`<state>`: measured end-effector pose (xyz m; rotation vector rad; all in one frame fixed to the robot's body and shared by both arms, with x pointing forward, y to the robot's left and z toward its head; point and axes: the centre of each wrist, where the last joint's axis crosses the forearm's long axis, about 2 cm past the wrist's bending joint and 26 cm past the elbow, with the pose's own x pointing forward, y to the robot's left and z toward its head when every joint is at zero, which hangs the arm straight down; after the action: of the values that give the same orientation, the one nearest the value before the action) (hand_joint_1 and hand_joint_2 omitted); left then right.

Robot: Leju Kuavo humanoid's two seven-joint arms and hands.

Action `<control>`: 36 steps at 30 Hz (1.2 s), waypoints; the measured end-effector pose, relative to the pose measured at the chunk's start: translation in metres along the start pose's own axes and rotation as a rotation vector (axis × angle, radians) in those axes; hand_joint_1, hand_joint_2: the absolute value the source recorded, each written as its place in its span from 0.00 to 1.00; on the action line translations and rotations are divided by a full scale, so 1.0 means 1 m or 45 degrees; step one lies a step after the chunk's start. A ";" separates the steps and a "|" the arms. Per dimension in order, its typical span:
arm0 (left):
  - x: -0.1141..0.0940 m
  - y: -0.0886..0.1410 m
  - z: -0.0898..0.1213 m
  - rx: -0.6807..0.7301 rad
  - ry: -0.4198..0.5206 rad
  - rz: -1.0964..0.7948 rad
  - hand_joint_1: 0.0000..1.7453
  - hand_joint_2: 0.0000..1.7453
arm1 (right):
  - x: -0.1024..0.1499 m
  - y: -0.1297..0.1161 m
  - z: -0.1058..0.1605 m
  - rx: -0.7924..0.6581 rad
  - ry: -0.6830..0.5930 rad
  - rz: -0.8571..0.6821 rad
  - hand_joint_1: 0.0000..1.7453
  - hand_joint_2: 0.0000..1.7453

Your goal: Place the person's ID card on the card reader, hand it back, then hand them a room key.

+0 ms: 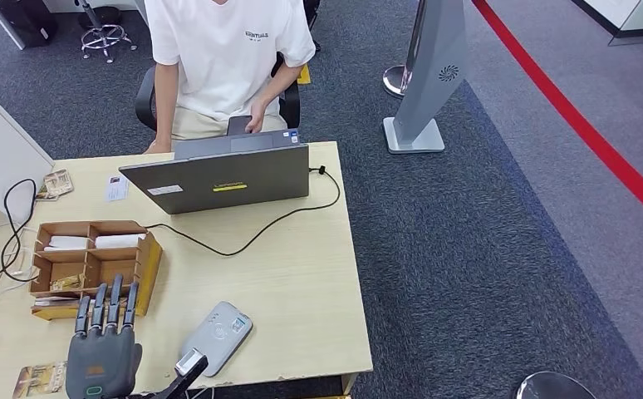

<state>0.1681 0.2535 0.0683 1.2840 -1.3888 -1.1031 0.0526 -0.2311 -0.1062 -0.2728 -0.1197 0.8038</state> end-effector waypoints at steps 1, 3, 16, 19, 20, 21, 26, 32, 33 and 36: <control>-0.002 0.000 0.000 0.000 0.011 -0.002 0.00 1.00 | 0.000 0.000 0.000 0.000 0.000 0.000 0.00 0.00; -0.006 0.000 -0.001 0.000 0.032 -0.007 0.00 1.00 | 0.000 0.000 0.000 0.000 0.002 0.000 0.00 0.00; -0.035 0.003 -0.010 0.024 0.191 -0.042 0.00 1.00 | 0.000 0.000 0.000 0.009 0.009 0.007 0.00 0.00; -0.040 0.002 -0.012 0.027 0.218 -0.048 0.00 1.00 | 0.000 0.000 0.000 0.013 0.008 0.020 0.00 0.00; -0.041 0.002 -0.012 0.027 0.223 -0.048 0.00 1.00 | 0.000 0.000 0.000 0.014 0.007 0.025 0.00 0.00; -0.042 0.001 -0.013 0.028 0.226 -0.048 0.00 1.00 | 0.000 0.000 0.000 0.013 0.006 0.029 0.00 0.00; -0.041 -0.003 -0.020 0.030 0.234 -0.041 0.00 1.00 | 0.000 0.000 0.000 0.012 0.001 0.055 0.00 0.00; -0.039 -0.009 -0.031 0.021 0.234 -0.034 0.00 1.00 | 0.001 0.000 0.000 0.006 -0.008 0.081 0.00 0.00; -0.038 -0.010 -0.034 0.020 0.233 -0.033 0.00 1.00 | 0.001 0.000 0.000 0.006 -0.009 0.085 0.00 0.00; -0.037 -0.013 -0.039 0.015 0.235 -0.030 0.00 1.00 | 0.001 0.000 0.000 0.006 -0.011 0.090 0.00 0.00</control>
<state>0.2099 0.2890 0.0608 1.3781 -1.2468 -0.9669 0.0536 -0.2306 -0.1061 -0.2705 -0.1167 0.8757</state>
